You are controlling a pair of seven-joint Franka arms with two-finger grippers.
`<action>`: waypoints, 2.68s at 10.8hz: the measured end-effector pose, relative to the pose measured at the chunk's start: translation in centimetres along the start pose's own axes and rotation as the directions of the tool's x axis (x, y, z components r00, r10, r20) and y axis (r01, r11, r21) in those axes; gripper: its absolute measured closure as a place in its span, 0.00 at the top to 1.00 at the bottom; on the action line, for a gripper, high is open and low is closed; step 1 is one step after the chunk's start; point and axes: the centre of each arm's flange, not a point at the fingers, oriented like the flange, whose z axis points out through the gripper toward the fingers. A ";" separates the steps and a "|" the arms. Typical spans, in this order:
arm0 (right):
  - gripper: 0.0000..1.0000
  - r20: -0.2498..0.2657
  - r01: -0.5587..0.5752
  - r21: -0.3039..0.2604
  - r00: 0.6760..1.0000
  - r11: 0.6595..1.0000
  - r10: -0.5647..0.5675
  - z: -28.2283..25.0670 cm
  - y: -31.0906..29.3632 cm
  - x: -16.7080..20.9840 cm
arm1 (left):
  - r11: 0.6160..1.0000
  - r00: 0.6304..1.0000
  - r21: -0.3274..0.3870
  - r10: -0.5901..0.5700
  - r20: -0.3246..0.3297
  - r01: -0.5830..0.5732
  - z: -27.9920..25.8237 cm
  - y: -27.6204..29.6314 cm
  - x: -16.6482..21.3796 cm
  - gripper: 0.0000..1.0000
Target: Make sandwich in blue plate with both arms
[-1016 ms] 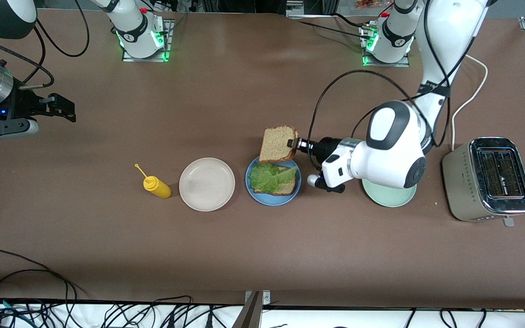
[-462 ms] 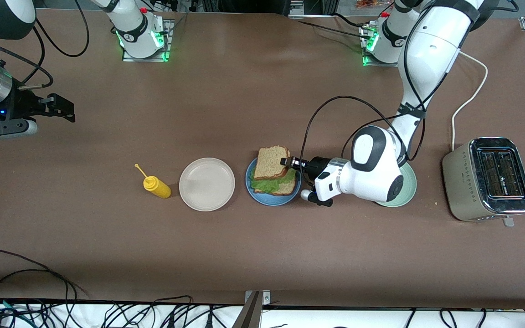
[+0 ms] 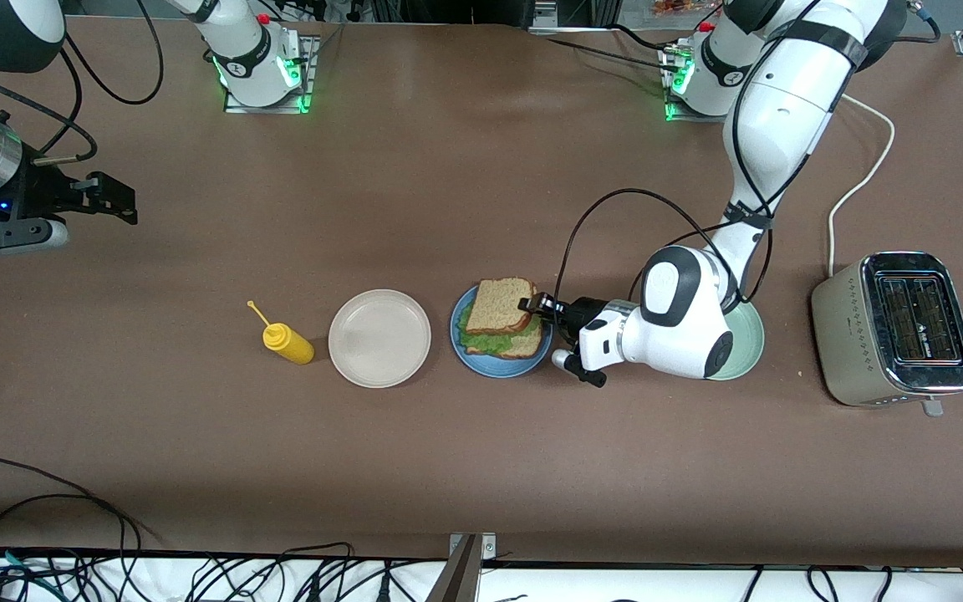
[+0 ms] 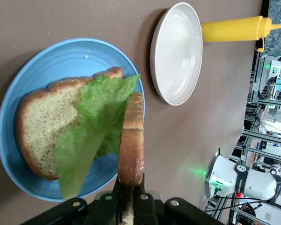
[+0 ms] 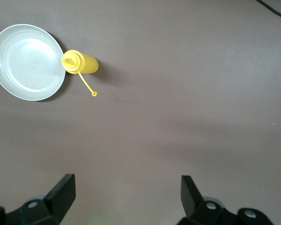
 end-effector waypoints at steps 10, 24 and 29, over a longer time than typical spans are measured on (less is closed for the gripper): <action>1.00 0.001 -0.002 0.000 1.000 1.000 0.002 0.1 0.1 0.0 | 0.993 0.996 0.089 0.085 -0.018 -0.083 -3.0 0.4 0.6 1.00; 1.00 -0.018 -0.005 -0.002 1.000 1.000 0.005 0.1 0.3 0.4 | 0.722 0.999 0.691 -0.051 -0.002 0.038 -28.4 13.5 -11.4 1.00; 1.00 -0.030 -0.034 -0.003 0.999 0.999 0.034 -0.6 1.9 0.1 | 0.658 0.982 0.737 -0.021 -0.187 0.154 -37.7 20.0 -20.4 1.00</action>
